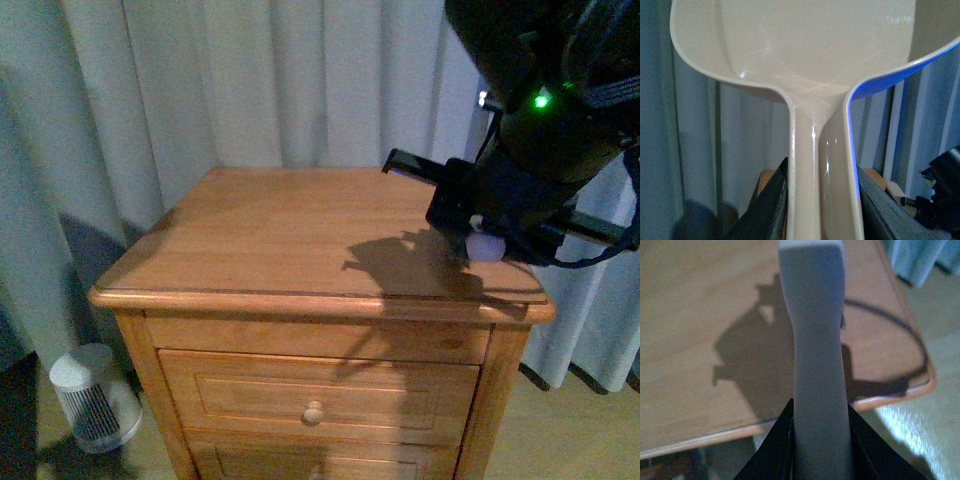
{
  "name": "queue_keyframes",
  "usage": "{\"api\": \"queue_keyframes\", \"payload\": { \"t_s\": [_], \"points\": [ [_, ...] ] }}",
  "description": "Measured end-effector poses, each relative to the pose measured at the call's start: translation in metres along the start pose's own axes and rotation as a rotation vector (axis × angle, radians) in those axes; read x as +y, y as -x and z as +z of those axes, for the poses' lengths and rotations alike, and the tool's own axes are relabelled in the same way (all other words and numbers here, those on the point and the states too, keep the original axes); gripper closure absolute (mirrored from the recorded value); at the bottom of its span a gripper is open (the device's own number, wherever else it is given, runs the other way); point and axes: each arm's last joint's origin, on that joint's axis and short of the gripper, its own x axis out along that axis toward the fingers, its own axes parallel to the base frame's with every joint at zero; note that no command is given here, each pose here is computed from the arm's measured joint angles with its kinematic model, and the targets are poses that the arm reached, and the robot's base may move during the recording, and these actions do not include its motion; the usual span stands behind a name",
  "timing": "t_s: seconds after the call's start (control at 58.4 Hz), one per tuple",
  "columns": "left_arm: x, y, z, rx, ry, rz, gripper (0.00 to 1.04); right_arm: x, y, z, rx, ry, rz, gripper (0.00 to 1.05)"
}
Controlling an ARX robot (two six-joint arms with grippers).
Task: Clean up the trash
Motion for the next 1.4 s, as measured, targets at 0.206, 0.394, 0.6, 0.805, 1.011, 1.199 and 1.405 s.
{"api": "queue_keyframes", "payload": {
  "t_s": [0.206, 0.394, 0.6, 0.805, 1.011, 1.199, 1.405],
  "points": [
    [0.0, 0.0, 0.0, 0.0, 0.0, 0.0, 0.77, -0.015, 0.076, 0.022, -0.421, 0.126, 0.134, 0.83],
    [0.0, 0.0, 0.0, 0.0, 0.0, 0.0, 0.77, -0.045, 0.149, 0.016, -0.748, 0.259, 0.2, 0.83],
    [0.0, 0.0, 0.0, 0.0, 0.0, 0.0, 0.77, -0.081, 0.198, -0.009, -0.952, 0.354, 0.156, 0.84],
    [0.0, 0.0, 0.0, 0.0, 0.0, 0.0, 0.77, -0.108, 0.223, -0.03, -1.086, 0.334, 0.082, 0.84],
    [0.0, 0.0, 0.0, 0.0, 0.0, 0.0, 0.77, -0.129, 0.227, -0.049, -1.131, 0.299, 0.013, 0.84],
    [0.0, 0.0, 0.0, 0.0, 0.0, 0.0, 0.77, -0.135, 0.225, -0.053, -1.11, 0.302, -0.016, 0.84],
    [0.0, 0.0, 0.0, 0.001, 0.0, -0.008, 0.77, -0.136, 0.226, -0.053, -1.113, 0.292, -0.02, 0.84]
  ]
}}
